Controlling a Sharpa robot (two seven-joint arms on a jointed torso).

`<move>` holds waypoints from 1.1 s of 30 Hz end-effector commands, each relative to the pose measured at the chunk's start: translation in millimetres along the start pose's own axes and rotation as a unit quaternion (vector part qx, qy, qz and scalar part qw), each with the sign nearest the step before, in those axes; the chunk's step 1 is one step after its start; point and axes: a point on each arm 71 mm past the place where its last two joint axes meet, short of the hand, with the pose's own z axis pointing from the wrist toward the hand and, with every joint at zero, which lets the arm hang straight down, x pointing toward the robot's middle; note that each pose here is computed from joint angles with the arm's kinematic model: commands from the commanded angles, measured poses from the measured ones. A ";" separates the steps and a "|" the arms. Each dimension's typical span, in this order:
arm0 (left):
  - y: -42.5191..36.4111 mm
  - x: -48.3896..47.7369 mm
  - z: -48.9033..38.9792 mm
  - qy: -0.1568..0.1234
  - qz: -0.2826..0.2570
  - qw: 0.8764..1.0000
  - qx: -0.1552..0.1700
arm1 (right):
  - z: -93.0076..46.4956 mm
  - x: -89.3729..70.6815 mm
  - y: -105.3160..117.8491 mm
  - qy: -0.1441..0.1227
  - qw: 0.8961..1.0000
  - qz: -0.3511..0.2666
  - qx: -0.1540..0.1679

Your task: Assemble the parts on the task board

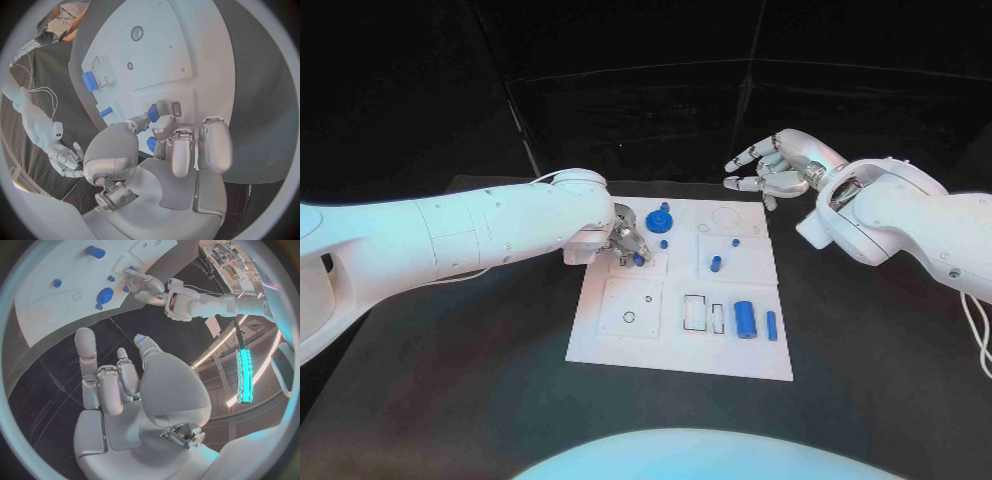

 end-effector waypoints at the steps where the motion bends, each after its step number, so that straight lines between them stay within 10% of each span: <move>1: 1.3 0.9 0.8 0.004 0.006 1.000 -0.007 | 0.6 -0.3 1.5 0.002 1.000 -0.002 -0.005; 33: -0.4 0.1 1.7 0.001 0.005 1.000 -0.005 | 1.8 0.2 1.5 0.002 1.000 -0.002 -0.004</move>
